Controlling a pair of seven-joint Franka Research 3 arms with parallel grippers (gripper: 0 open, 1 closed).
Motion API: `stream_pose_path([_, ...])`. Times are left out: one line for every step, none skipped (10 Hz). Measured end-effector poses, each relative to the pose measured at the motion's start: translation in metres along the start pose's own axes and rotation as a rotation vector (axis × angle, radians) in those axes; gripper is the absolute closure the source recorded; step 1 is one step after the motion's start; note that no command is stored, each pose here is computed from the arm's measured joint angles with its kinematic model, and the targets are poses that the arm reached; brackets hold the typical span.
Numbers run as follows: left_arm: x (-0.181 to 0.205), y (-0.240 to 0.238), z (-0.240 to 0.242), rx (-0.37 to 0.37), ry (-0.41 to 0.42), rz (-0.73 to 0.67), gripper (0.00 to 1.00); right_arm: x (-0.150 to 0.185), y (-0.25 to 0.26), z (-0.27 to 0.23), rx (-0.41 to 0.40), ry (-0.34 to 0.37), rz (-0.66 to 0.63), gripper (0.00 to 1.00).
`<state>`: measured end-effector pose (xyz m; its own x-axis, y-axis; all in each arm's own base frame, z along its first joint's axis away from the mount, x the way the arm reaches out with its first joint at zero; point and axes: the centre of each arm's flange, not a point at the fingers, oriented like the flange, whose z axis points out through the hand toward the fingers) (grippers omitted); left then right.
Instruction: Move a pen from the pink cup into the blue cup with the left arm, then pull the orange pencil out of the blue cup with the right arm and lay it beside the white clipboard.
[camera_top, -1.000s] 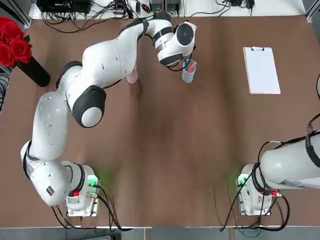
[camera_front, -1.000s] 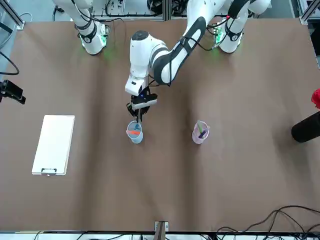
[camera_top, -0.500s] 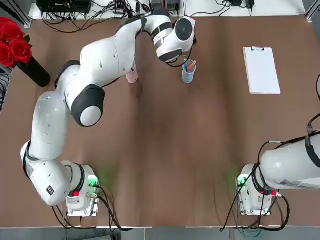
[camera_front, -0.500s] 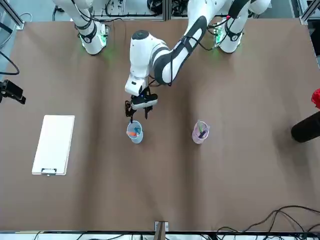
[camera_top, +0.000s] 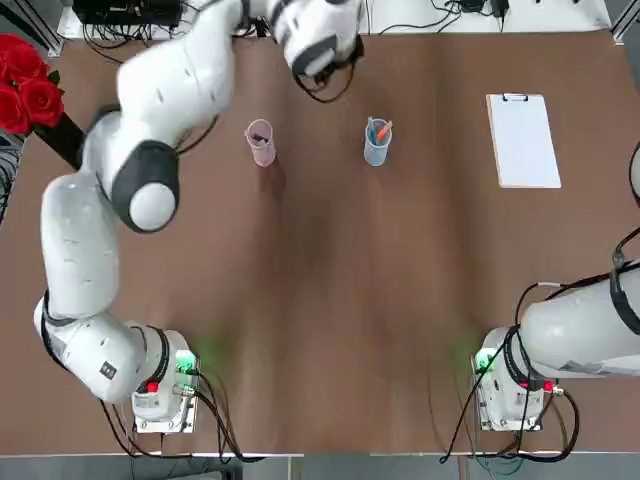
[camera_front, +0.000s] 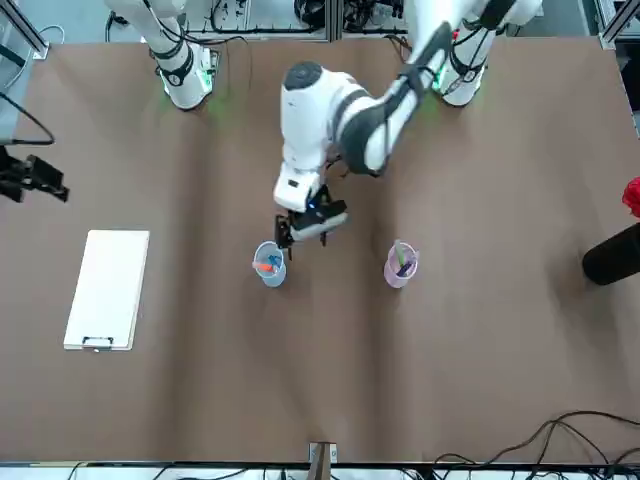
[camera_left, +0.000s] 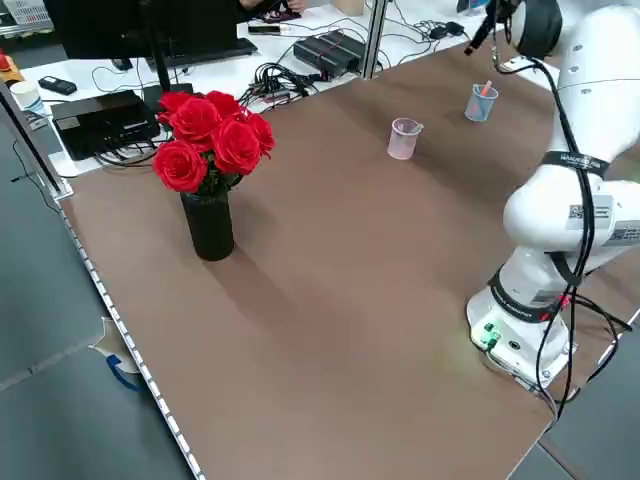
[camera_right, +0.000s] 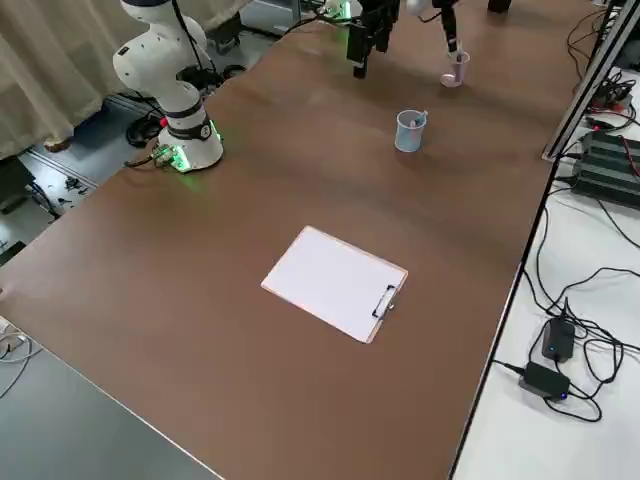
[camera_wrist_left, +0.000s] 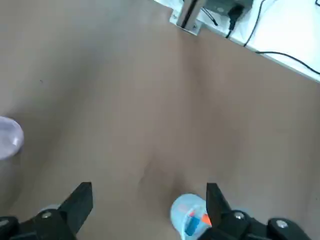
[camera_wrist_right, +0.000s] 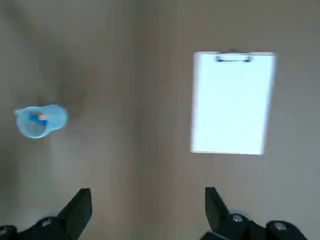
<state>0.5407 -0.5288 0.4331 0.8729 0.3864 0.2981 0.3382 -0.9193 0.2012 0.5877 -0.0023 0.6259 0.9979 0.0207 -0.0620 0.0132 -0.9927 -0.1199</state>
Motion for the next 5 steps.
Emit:
stream_pose_path([0.033,-0.020,-0.010,0.003,-0.038,0.010,0.00,0.008,-0.009,0.017,0.085,-0.015,-0.008,0.00])
stream_pose_path([0.064,-0.042,-0.021,0.016,-0.078,0.026,0.00,0.023,-0.016,0.045,0.156,-0.017,-0.006,0.00])
stream_pose_path([0.094,-0.067,-0.034,0.044,-0.112,0.053,0.00,0.038,-0.029,0.085,0.202,-0.010,-0.005,0.00])
stream_pose_path([0.114,-0.088,-0.045,0.083,-0.135,0.083,0.00,0.048,-0.052,0.131,0.216,0.004,-0.014,0.00])
stream_pose_path([0.124,-0.100,-0.053,0.108,-0.146,0.105,0.00,0.050,-0.084,0.177,0.212,0.012,-0.039,0.00])
